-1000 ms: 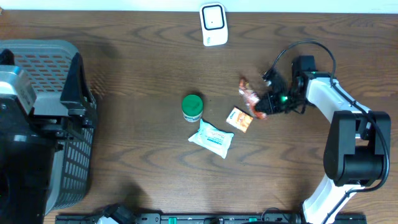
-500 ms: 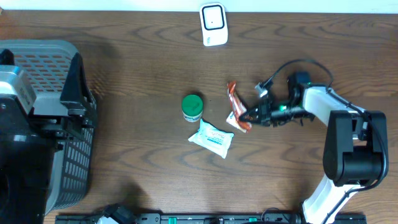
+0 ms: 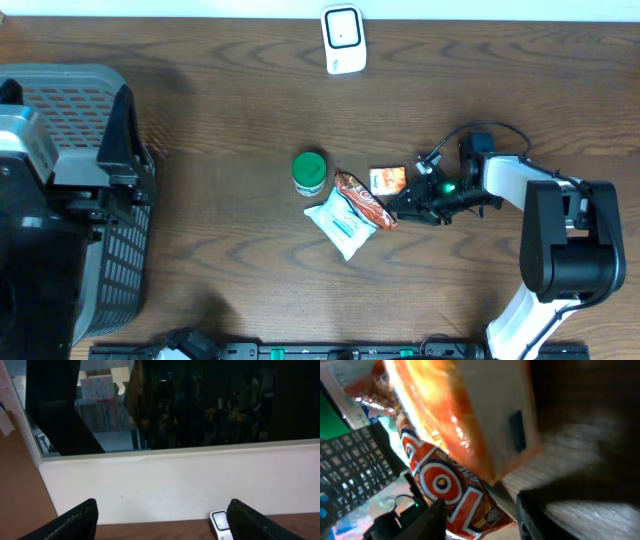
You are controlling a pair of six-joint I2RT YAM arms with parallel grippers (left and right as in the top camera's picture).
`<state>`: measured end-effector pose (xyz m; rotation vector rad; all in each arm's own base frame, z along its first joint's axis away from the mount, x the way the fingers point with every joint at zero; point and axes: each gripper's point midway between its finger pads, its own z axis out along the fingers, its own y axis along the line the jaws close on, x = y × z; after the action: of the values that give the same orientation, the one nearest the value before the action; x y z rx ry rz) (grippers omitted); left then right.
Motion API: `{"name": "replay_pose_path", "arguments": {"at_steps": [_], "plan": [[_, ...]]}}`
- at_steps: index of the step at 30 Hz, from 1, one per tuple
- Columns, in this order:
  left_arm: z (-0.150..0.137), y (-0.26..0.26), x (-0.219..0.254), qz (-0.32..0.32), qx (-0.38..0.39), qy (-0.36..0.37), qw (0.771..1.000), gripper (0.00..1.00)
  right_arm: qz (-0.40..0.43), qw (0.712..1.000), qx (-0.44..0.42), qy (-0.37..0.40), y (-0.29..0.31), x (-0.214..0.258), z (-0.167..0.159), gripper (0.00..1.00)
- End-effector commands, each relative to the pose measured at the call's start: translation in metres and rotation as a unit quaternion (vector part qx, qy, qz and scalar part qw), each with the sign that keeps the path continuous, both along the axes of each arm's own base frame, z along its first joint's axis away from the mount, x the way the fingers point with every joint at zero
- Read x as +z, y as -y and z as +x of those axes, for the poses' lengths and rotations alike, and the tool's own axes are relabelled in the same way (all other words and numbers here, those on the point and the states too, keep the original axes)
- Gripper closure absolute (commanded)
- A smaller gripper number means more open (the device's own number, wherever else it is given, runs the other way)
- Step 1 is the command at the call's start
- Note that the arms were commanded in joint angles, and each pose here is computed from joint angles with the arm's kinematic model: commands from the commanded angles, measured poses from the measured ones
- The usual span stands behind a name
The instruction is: Scan the item barcode
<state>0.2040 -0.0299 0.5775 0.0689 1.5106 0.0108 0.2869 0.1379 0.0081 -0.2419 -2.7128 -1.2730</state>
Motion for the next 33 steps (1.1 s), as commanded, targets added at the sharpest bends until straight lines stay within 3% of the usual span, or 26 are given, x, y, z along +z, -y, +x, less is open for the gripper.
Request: {"name": "replay_pose_path", "arguments": {"at_steps": [1, 5, 8, 9, 10, 15, 20, 21, 23, 31, 33], "plan": [[-0.001, -0.003, 0.002, 0.000, 0.006, 0.003, 1.000, 0.18, -0.045, 0.999, -0.002, -0.011, 0.008, -0.011, -0.003, 0.56], [-0.001, -0.003, 0.002, 0.000, 0.006, 0.003, 1.000, 0.18, -0.044, 0.999, 0.003, 0.011, 0.008, 0.002, -0.001, 0.53], [-0.001, -0.003, 0.002, 0.000, 0.006, 0.003, 1.000, 0.18, -0.050, 0.997, 0.014, 0.054, 0.009, 0.026, 0.001, 0.41], [-0.001, -0.003, 0.002, 0.001, 0.006, 0.003, 1.000, 0.18, -0.056, 0.996, 0.016, 0.068, 0.010, 0.034, 0.001, 0.30], [-0.001, -0.003, 0.002, 0.001, 0.006, 0.003, 1.000, 0.18, -0.066, 0.994, 0.019, 0.085, 0.012, 0.043, 0.001, 0.02], [-0.001, -0.003, 0.002, 0.000, 0.006, 0.003, 1.000, 0.18, -0.174, 0.965, 0.058, 0.189, 0.025, 0.083, -0.007, 0.01], [-0.001, -0.003, 0.002, 0.000, 0.006, 0.003, 1.000, 0.18, -0.359, 0.885, 0.110, 0.277, 0.045, 0.097, -0.010, 0.01], [-0.001, -0.003, 0.002, 0.000, 0.006, 0.003, 1.000, 0.18, -0.361, 0.877, 0.121, 0.293, 0.035, 0.099, -0.012, 0.01], [-0.001, -0.003, 0.002, 0.000, 0.006, 0.003, 1.000, 0.18, -0.370, 0.861, 0.153, 0.314, 0.021, 0.098, -0.016, 0.01], [-0.001, -0.003, 0.002, 0.000, 0.006, 0.004, 1.000, 0.18, -0.538, 0.727, 0.221, 0.366, 0.030, 0.057, -0.026, 0.01], [-0.002, -0.003, 0.003, -0.001, 0.006, 0.005, 1.000, 0.18, -0.552, 0.713, 0.226, 0.369, 0.030, 0.047, -0.030, 0.01]]}}
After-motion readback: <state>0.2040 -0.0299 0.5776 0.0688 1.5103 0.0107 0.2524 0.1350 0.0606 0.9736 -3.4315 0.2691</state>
